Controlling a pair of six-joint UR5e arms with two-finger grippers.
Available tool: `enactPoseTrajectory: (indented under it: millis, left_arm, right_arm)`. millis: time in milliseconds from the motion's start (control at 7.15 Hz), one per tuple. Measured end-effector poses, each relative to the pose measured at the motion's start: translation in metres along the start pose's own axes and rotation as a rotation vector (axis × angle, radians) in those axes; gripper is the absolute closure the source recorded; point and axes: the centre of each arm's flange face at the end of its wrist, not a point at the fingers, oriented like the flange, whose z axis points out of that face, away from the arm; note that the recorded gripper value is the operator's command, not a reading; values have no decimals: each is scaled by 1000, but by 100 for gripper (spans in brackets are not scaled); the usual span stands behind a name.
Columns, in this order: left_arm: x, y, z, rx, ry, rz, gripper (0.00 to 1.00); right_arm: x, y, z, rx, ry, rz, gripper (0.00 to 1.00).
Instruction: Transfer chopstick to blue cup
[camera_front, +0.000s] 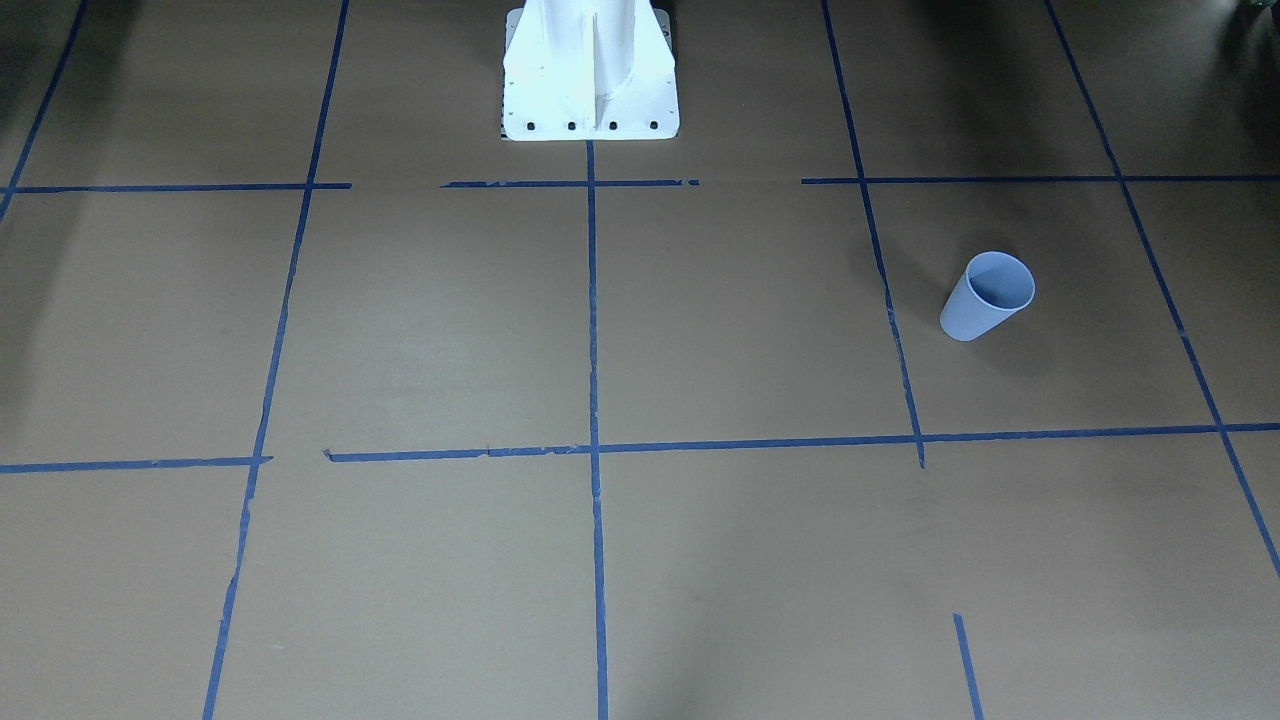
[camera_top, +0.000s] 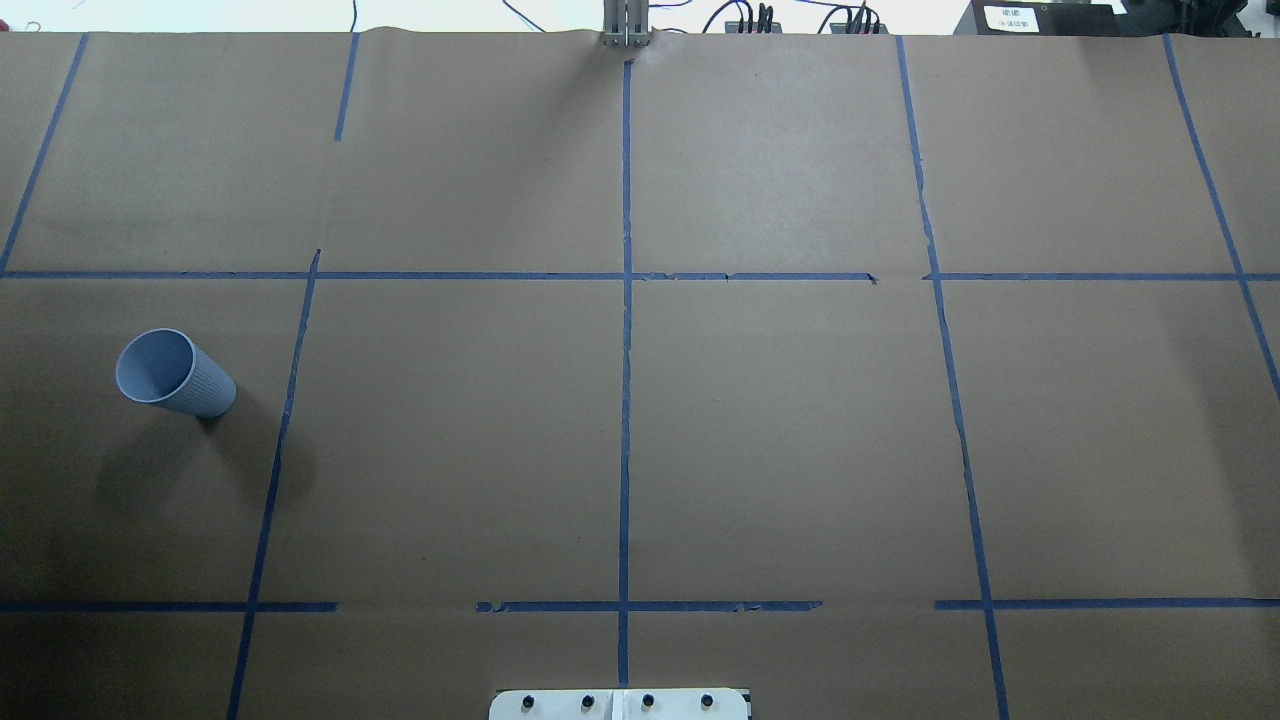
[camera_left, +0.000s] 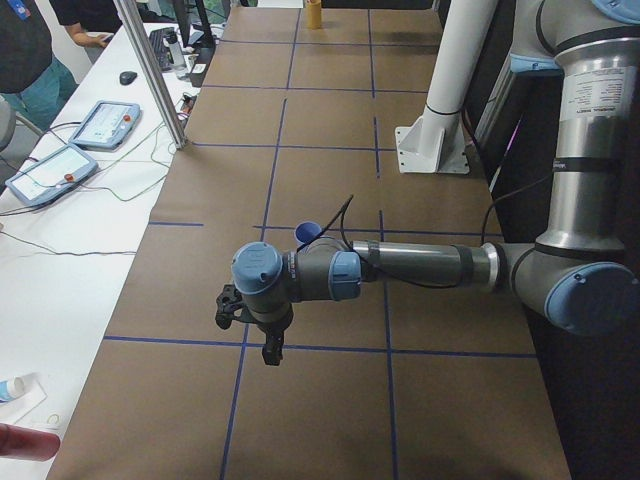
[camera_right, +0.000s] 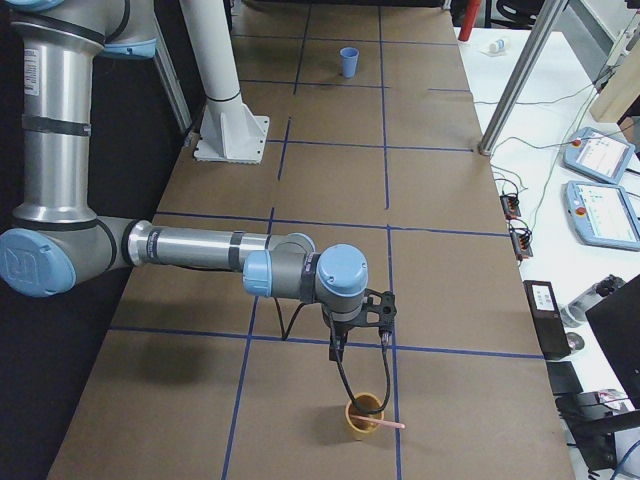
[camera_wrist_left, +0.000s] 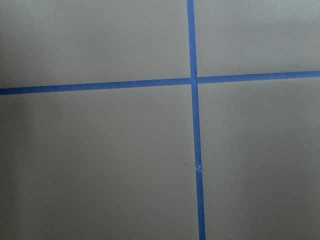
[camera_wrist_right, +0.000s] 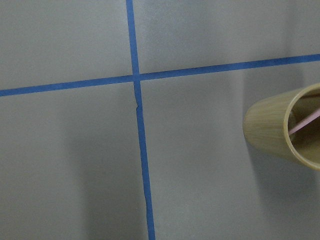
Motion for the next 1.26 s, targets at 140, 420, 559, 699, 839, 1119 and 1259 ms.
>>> enactPoseTrajectory:
  millis: [140, 420, 559, 699, 839, 1119, 1259]
  left_arm:
    - [0, 0, 0, 0, 0, 0, 0]
    - [0, 0, 0, 0, 0, 0, 0]
    - [0, 0, 0, 1, 0, 1, 0]
    - [3, -1, -3, 7, -1, 7, 0]
    - [12, -3, -11, 23, -3, 23, 0]
    - [62, -10, -37, 74, 2, 66, 0]
    - [105, -13, -40, 79, 30, 57, 0]
  right_arm:
    - [-1, -1, -1, 2, -1, -2, 0]
    - [-2, -2, -2, 4, -2, -4, 0]
    - [-2, -3, -2, 4, -2, -3, 0]
    - [-3, -3, -2, 5, -3, -4, 0]
    - [-4, -4, -3, 7, -9, -6, 0]
    - [-7, -5, -5, 11, -17, -11, 0]
    - [-8, -6, -5, 11, -17, -13, 0]
